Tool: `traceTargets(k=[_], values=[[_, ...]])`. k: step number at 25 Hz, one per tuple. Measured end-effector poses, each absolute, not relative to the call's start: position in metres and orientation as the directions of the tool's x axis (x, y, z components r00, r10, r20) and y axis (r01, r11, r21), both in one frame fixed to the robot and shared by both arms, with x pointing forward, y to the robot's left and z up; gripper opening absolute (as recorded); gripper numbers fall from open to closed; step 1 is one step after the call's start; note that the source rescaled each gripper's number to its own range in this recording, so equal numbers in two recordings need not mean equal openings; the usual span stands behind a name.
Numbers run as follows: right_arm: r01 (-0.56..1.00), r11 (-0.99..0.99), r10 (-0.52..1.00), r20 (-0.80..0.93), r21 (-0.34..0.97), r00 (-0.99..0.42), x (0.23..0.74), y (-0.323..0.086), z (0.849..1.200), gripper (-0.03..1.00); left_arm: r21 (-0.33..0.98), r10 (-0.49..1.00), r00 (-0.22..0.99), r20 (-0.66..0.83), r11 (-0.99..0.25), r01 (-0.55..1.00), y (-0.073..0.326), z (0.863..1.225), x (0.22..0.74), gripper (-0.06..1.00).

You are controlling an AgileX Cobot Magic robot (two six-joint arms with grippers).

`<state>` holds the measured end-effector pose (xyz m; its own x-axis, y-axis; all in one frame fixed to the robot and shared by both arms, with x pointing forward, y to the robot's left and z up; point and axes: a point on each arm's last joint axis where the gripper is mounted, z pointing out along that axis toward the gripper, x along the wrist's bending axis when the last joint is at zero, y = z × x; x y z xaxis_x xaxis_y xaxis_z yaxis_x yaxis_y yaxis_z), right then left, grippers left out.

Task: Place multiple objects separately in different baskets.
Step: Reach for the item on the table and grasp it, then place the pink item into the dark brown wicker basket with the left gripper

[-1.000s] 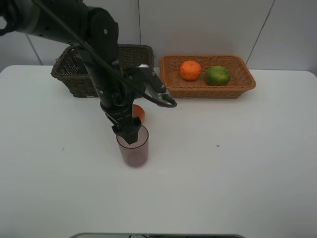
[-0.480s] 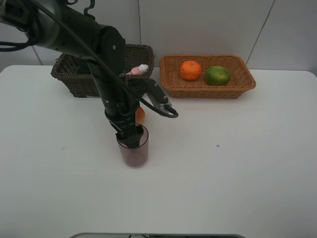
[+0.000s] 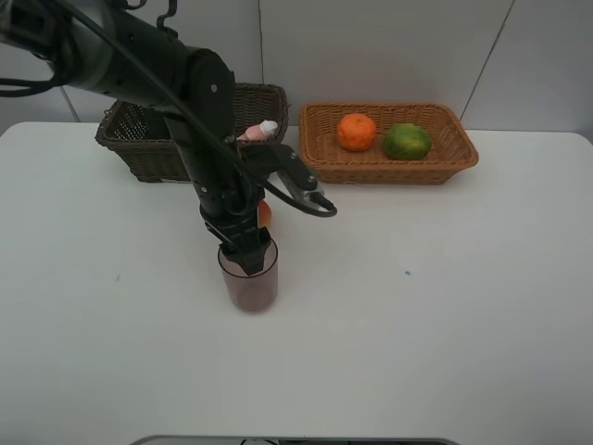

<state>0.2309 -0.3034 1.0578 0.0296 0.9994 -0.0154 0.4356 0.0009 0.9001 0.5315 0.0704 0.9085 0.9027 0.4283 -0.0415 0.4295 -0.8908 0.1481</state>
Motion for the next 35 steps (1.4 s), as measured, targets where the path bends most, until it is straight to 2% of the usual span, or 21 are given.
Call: traceTargets(k=[3,4,5,6,7,35], values=[[0.436,0.001,0.999,-0.015,0.9,0.03,0.2309,-0.3034,1.0578,0.88,0.151,0.429,0.902,-0.04,-0.89,0.43,0.0702,0.9085,0.5317,0.4],[0.436,0.001,0.999,-0.015,0.9,0.03,0.2309,-0.3034,1.0578,0.88,0.151,0.429,0.902,-0.04,-0.89,0.43,0.0702,0.9085,0.5317,0.4],[0.436,0.001,0.999,-0.015,0.9,0.03,0.2309,-0.3034,1.0578,0.88,0.152,0.438,0.898,-0.043,-0.885,0.439,0.07,0.9085,0.5317,0.14],[0.436,0.001,0.999,-0.015,0.9,0.03,0.2309,-0.3034,1.0578,0.88,0.152,0.444,0.895,-0.044,-0.882,0.445,0.07,0.9085,0.5317,0.04],[0.436,0.001,0.999,-0.015,0.9,0.03,0.2309,-0.3034,1.0578,0.88,0.152,0.448,0.893,-0.045,-0.88,0.45,0.07,0.9085,0.5317,0.0],[0.436,0.001,0.999,-0.015,0.9,0.03,0.2309,-0.3034,1.0578,0.88,0.169,0.456,0.889,-0.043,-0.874,0.456,0.07,0.9162,0.5309,0.0]])
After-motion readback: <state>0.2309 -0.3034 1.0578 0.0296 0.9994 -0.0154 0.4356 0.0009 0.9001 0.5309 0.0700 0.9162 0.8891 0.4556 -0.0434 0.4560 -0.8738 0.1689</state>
